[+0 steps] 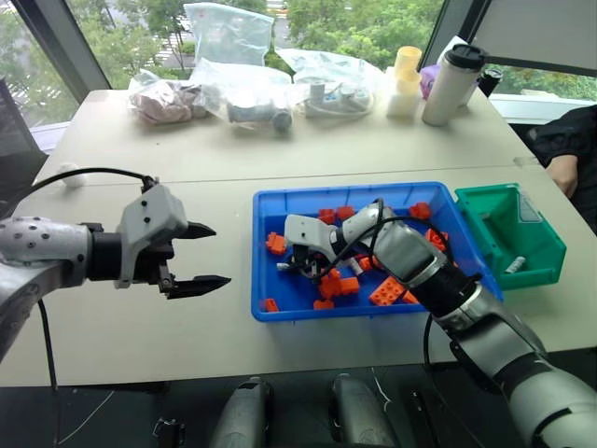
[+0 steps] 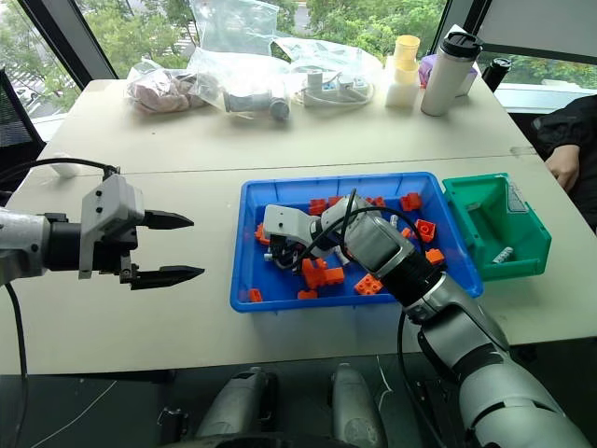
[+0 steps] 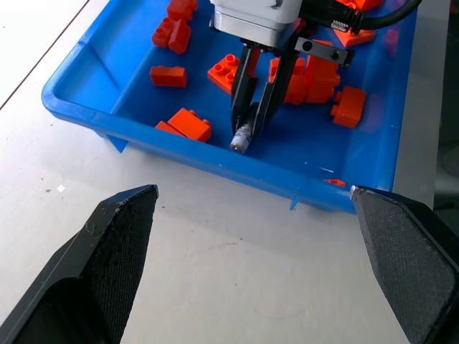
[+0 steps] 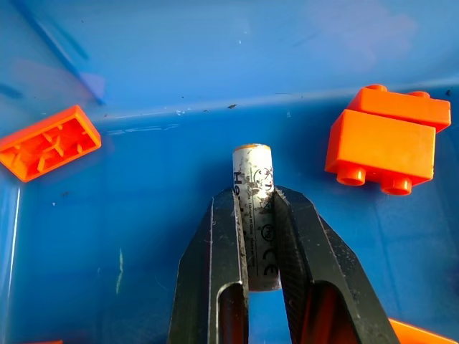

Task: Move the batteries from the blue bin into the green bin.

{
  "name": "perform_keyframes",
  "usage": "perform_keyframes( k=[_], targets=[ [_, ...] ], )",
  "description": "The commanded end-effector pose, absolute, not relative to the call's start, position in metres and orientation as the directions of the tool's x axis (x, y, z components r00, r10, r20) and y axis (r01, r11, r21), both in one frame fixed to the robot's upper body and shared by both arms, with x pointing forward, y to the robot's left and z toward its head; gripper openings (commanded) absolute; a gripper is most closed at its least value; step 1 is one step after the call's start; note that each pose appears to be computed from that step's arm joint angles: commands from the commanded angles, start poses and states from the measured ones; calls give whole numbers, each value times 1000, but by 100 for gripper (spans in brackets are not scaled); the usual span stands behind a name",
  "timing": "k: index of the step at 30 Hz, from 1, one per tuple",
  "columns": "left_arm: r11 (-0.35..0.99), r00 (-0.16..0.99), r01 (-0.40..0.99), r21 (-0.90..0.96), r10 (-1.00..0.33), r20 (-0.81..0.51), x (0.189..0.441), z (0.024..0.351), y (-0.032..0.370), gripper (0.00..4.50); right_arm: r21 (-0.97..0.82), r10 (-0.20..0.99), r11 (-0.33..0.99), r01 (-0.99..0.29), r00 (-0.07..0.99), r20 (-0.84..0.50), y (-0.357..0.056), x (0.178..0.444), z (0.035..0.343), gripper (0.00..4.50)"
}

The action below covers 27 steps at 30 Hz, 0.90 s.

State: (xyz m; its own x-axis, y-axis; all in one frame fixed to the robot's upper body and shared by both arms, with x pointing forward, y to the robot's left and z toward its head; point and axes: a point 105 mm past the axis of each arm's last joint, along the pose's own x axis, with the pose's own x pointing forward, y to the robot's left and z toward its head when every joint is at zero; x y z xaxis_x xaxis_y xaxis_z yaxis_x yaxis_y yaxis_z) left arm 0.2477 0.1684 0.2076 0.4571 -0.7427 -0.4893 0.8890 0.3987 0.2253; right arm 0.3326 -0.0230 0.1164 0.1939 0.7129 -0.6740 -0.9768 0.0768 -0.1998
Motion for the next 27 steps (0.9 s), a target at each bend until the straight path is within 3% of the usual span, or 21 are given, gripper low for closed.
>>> perform_keyframes(
  k=[1, 3, 6, 10, 12, 15, 18, 27],
  targets=[
    [377, 451, 892, 249, -765, -459, 245, 218, 161, 450, -257, 780, 156, -954, 279, -560, -28, 340, 162, 3],
    [369, 443, 896, 248, -786, -430, 245, 223, 156, 450, -263, 798, 241, -934, 345, -494, -44, 345, 186, 3],
    [367, 433, 897, 247, -841, -324, 257, 232, 141, 450, -257, 773, 472, -843, 536, -339, -93, 354, 240, 3],
    [380, 429, 894, 237, -878, -213, 280, 234, 120, 450, -249, 653, 681, -689, 725, -219, -151, 356, 272, 3],
    [367, 415, 899, 240, -890, -190, 290, 228, 109, 450, -236, 534, 796, -557, 830, -161, -191, 358, 282, 3],
    [348, 395, 901, 257, -905, -157, 304, 225, 91, 450, -287, 293, 898, -333, 940, -174, -260, 350, 275, 3],
    [322, 362, 909, 267, -925, -118, 314, 227, 76, 450, -337, 113, 925, -177, 973, -202, -307, 336, 264, 3],
    [262, 304, 917, 301, -947, -102, 319, 230, 57, 450, -280, -47, 960, -27, 966, -255, -346, 306, 241, 3]
  ],
)
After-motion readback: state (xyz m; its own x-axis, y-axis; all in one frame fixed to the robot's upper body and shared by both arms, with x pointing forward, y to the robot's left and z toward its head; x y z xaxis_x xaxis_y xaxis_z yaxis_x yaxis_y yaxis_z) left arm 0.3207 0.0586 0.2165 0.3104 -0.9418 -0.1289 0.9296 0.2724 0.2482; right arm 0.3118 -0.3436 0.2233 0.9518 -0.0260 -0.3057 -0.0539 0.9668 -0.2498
